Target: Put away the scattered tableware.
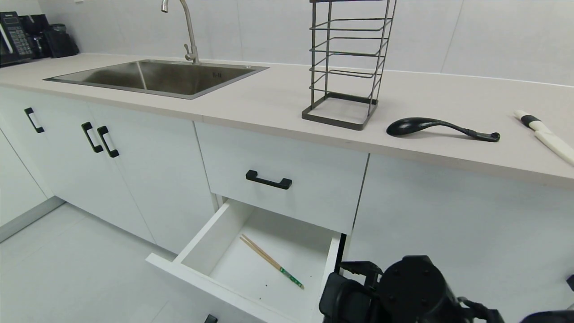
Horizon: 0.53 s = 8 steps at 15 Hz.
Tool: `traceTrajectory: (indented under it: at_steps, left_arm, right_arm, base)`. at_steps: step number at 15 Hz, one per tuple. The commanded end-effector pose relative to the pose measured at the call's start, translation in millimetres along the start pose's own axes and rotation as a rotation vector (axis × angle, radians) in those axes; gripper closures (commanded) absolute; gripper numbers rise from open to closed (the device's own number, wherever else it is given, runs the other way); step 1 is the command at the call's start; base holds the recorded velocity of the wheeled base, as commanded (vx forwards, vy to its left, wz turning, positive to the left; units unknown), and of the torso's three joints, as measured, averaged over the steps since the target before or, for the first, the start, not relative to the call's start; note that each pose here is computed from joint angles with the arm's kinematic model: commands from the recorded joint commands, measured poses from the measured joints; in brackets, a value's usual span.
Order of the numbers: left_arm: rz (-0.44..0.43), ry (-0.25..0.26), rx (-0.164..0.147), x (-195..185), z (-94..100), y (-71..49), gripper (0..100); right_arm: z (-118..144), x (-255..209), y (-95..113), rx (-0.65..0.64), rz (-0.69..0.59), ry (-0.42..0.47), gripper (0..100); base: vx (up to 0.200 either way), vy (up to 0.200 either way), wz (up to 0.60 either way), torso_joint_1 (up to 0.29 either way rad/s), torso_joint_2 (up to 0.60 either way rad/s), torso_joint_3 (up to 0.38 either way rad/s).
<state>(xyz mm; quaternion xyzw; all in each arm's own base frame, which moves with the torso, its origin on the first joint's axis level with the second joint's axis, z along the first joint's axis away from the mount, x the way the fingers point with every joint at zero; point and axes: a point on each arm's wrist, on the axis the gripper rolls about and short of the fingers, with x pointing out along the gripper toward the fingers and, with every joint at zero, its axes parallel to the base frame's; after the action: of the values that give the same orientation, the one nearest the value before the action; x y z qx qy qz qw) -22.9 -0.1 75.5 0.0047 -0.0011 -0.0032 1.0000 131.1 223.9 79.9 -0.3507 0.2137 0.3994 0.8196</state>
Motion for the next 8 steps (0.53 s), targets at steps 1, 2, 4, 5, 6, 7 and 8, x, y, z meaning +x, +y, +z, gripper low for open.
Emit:
traceTrajectory:
  at_steps: [1, 2, 4, 5, 6, 7, 8]
  left_arm:
    - [0.0, 0.001, 0.0, 0.1, 0.1, 0.0, 0]
    - [0.0, 0.001, 0.0, 0.1, 0.1, 0.0, 0]
    - [0.0, 0.001, 0.0, 0.1, 0.1, 0.0, 0]
    - [0.002, 0.001, 0.0, 0.1, 0.1, 0.0, 0]
    - [0.0, 0.001, 0.0, 0.1, 0.1, 0.0, 0]
    - [0.0, 0.001, 0.0, 0.1, 0.1, 0.0, 0]
    - [0.0, 0.001, 0.0, 0.1, 0.1, 0.0, 0]
  right_arm:
    - [-3.8, -22.7, -0.5, 0.002, -0.023, -0.03, 0]
    - [-3.8, -26.1, -0.5, 0.003, -0.026, -0.036, 0]
    - [-4.3, -29.8, 2.0, -0.005, -0.019, -0.044, 0]
    - [-4.9, -30.1, 3.2, -0.009, -0.015, -0.043, 0]
    - [-5.7, -30.6, 4.9, -0.014, -0.01, -0.042, 0]
    - [-6.5, -30.8, 5.4, -0.016, -0.008, -0.039, 0]
    - [-6.9, -30.8, 5.5, -0.015, -0.008, -0.038, 0]
  base:
    - [0.0, 0.0, 0.0, 0.0, 0.0, 0.0]
    - [0.0, 0.0, 0.0, 0.09, -0.13, -0.017]
    - [0.0, 0.0, 0.0, 0.188, -0.1, -0.049]
    - [0.0, 0.0, 0.0, 0.242, -0.03, -0.105]
    - [0.0, 0.0, 0.0, 0.256, -0.1, -0.193]
    - [0.0, 0.0, 0.0, 0.266, -0.26, -0.198]
    - [0.0, 0.0, 0.0, 0.251, -0.49, -0.266]
